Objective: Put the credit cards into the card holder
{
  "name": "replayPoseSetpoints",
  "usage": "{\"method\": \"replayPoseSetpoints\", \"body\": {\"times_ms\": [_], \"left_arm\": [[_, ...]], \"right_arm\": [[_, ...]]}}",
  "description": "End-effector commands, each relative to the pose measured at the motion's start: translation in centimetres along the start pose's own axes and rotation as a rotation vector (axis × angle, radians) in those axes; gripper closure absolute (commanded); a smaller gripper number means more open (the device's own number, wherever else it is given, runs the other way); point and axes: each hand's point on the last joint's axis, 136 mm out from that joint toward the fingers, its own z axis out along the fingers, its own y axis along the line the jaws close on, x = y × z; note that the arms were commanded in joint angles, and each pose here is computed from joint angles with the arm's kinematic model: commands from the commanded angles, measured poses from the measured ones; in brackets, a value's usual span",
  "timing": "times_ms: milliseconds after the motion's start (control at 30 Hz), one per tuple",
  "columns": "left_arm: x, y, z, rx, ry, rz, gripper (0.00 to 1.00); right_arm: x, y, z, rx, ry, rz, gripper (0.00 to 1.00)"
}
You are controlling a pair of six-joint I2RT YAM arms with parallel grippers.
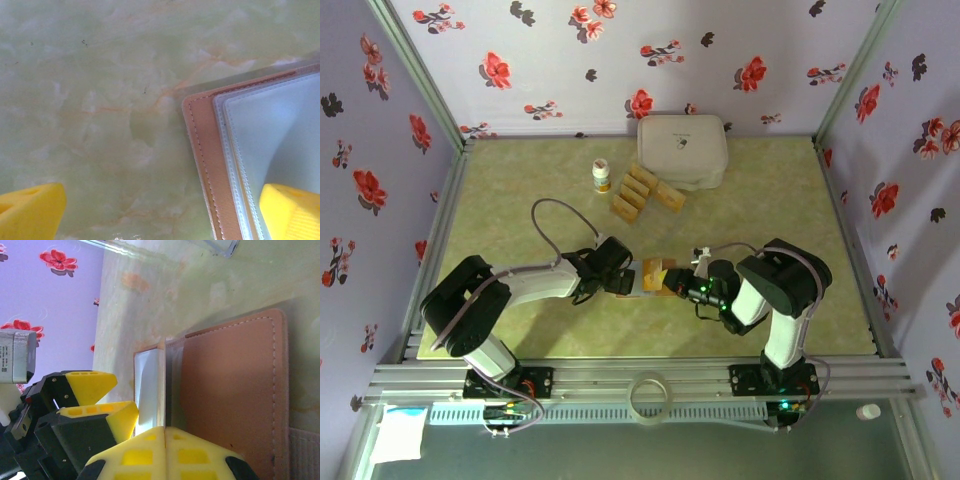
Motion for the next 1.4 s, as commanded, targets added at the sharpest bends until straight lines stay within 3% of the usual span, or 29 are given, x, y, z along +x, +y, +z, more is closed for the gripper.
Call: {"method": "replayPoseSetpoints", "body": {"times_ms": [0, 567, 1367], "left_arm": [[2.4, 1.6, 0.6, -0.076, 0.072, 0.045, 0.00], [2.4, 1.6, 0.5, -0.075, 0.069, 0.045, 0.00], [2.3, 1.5, 0.7, -0.078, 0.073, 0.049, 0.00]], "right_arm": [[0.7, -0.1, 0.0, -0.006, 0.024, 0.008, 1.00], [-1.5, -0.5, -0.1, -0.004, -0.025, -0.011, 1.00], [0.2, 0.0, 0.4, -0.037, 0.058, -0.005, 1.00]]}}
